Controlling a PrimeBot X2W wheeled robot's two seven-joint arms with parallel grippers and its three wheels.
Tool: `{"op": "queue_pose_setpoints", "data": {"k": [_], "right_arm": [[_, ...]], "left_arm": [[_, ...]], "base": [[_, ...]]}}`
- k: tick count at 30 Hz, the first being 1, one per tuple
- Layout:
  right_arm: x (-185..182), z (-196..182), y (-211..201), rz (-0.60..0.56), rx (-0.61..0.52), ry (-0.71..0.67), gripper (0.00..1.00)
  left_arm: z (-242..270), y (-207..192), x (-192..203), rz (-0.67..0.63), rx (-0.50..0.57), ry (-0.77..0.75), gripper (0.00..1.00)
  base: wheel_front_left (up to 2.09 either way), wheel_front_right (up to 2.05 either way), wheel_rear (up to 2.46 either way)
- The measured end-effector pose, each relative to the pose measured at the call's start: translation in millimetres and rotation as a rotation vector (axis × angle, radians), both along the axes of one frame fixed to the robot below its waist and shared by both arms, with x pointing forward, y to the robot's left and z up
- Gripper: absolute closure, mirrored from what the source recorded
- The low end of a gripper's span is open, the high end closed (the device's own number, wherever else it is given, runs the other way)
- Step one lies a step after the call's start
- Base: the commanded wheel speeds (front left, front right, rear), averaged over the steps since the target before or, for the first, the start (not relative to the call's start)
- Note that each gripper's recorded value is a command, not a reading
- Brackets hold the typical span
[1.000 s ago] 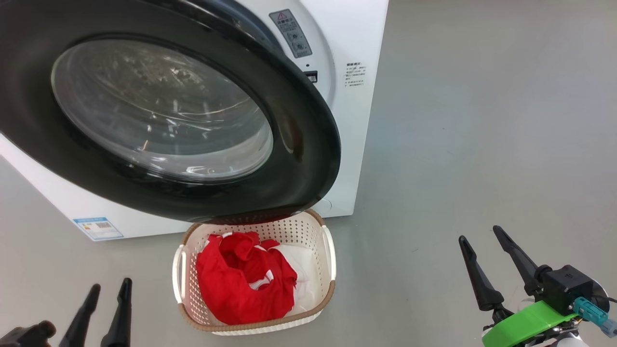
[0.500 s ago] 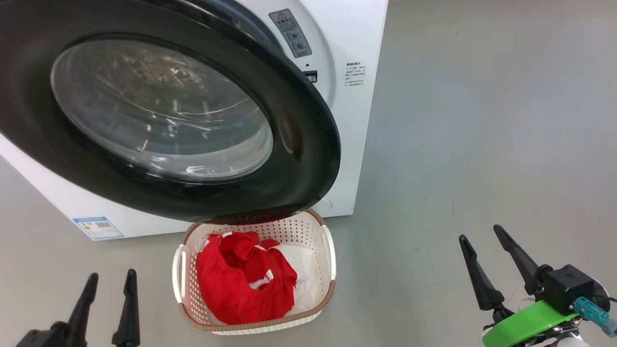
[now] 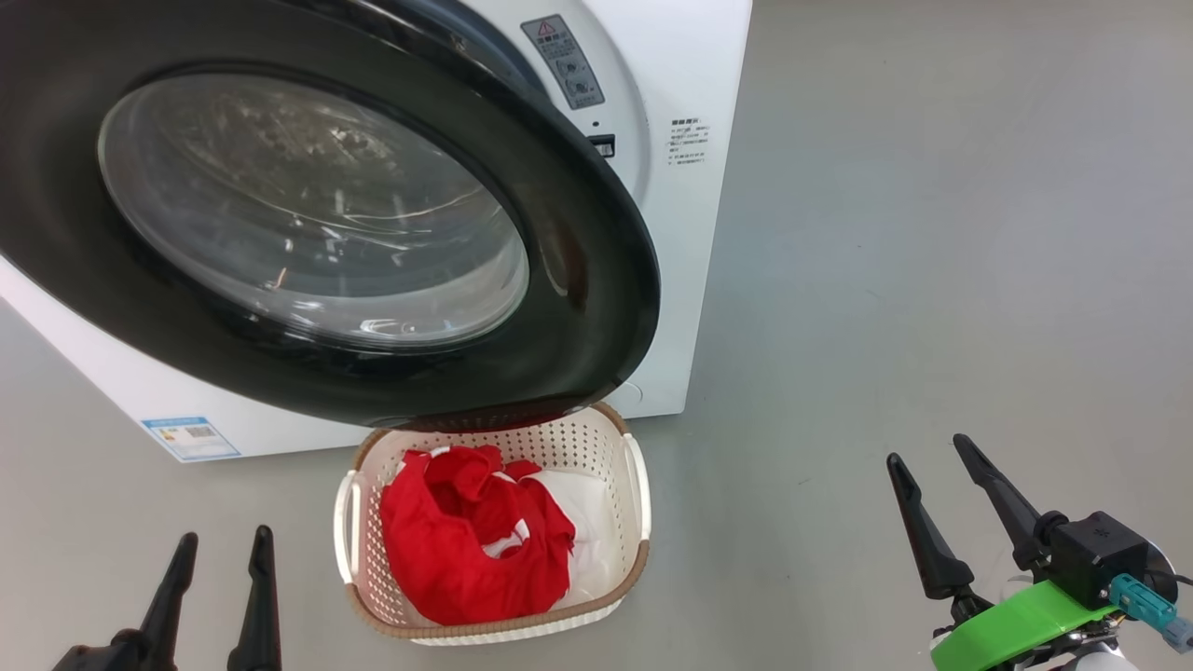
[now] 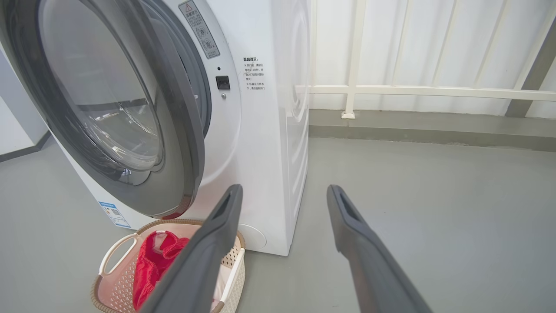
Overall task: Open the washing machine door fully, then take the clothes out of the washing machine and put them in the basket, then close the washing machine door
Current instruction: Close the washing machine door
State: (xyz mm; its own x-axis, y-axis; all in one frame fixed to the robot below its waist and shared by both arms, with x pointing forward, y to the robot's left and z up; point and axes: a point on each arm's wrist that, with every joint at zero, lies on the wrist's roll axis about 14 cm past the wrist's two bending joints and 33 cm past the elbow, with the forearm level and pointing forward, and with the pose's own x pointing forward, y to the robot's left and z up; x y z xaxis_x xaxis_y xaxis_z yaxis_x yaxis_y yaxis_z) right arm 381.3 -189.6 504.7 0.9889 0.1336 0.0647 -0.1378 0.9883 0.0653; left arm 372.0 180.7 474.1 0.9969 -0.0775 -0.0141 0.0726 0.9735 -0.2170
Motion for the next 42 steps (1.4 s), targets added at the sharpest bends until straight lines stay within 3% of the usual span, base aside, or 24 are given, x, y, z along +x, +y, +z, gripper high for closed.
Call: {"op": "queue_pose_setpoints", "data": {"k": [9,10,11,13,14,36,42], "right_arm": [[2,0,4,0.011,0.001,-0.001,0.0],[3,0,5,0.014,0.002,-0.002,0.34],[3,0,6,0.017,0.002,-0.002,0.57],[4,0,10,0.028,0.007,0.0,0.9],[5,0,12,0.036,0.01,-0.001,1.0],[75,50,122,0.319,0.089,-0.147,1.0],[93,44,148,0.383,0.096,-0.128,1.0]], "left_arm": [[1,1,-1,0.004,0.001,-0.003,0.0],[1,1,-2,0.003,0.001,-0.002,0.0],[1,1,-2,0.003,0.001,-0.001,0.0],[0,2,-2,0.005,0.001,0.0,0.0],[0,2,-3,0.007,0.001,0.002,0.0],[-4,20,-7,0.093,-0.024,0.016,0.0],[-5,23,-4,0.114,-0.032,0.016,0.0]], "base": [[0.0,0.0,0.0],[0.0,0.0,0.0],[0.0,0.0,0.0],[0.0,0.0,0.0],[0.0,0.0,0.0],[0.0,0.0,0.0],[0.0,0.0,0.0]]}}
